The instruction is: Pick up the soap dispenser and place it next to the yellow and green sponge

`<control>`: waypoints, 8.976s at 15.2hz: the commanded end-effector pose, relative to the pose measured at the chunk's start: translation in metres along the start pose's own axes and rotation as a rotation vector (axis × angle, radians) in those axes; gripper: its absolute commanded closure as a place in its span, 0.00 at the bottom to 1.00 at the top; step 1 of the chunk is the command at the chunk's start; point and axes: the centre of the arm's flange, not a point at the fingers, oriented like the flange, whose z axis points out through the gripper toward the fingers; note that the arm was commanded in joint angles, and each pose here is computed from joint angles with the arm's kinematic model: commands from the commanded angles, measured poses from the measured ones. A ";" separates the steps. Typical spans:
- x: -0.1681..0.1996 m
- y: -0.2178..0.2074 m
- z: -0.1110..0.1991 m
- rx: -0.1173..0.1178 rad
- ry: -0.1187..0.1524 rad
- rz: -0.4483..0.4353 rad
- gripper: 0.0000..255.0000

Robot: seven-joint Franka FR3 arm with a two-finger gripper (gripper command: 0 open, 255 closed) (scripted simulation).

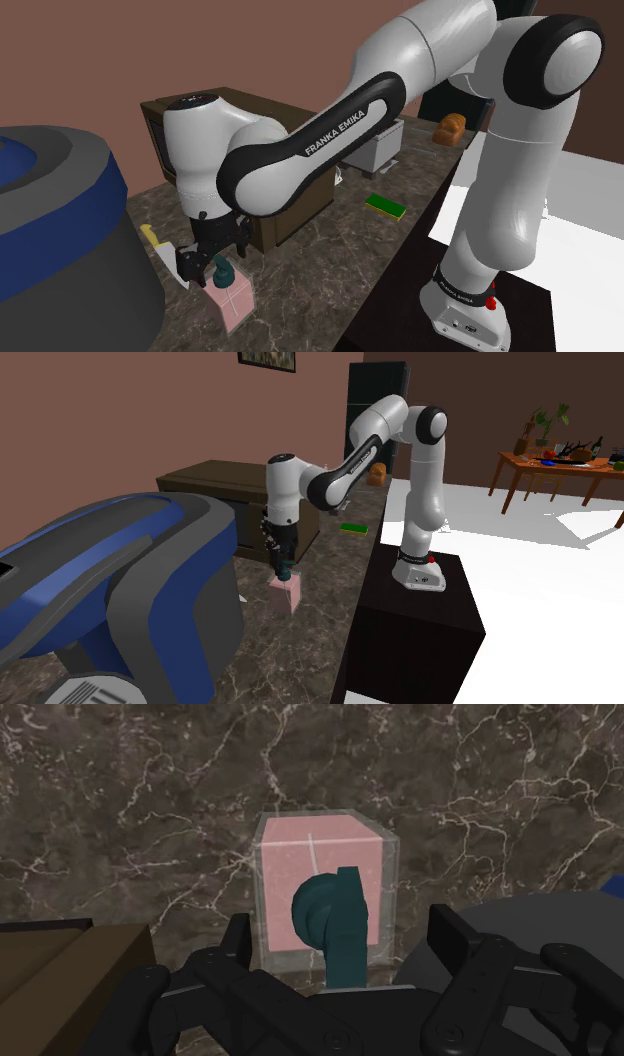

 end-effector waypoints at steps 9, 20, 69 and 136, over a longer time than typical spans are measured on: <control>-0.001 0.000 0.007 0.000 0.000 0.000 1.00; -0.001 0.000 -0.003 0.000 0.000 0.000 1.00; -0.003 0.003 -0.254 0.000 0.000 0.000 1.00; -0.100 0.496 -0.121 0.000 0.000 0.000 1.00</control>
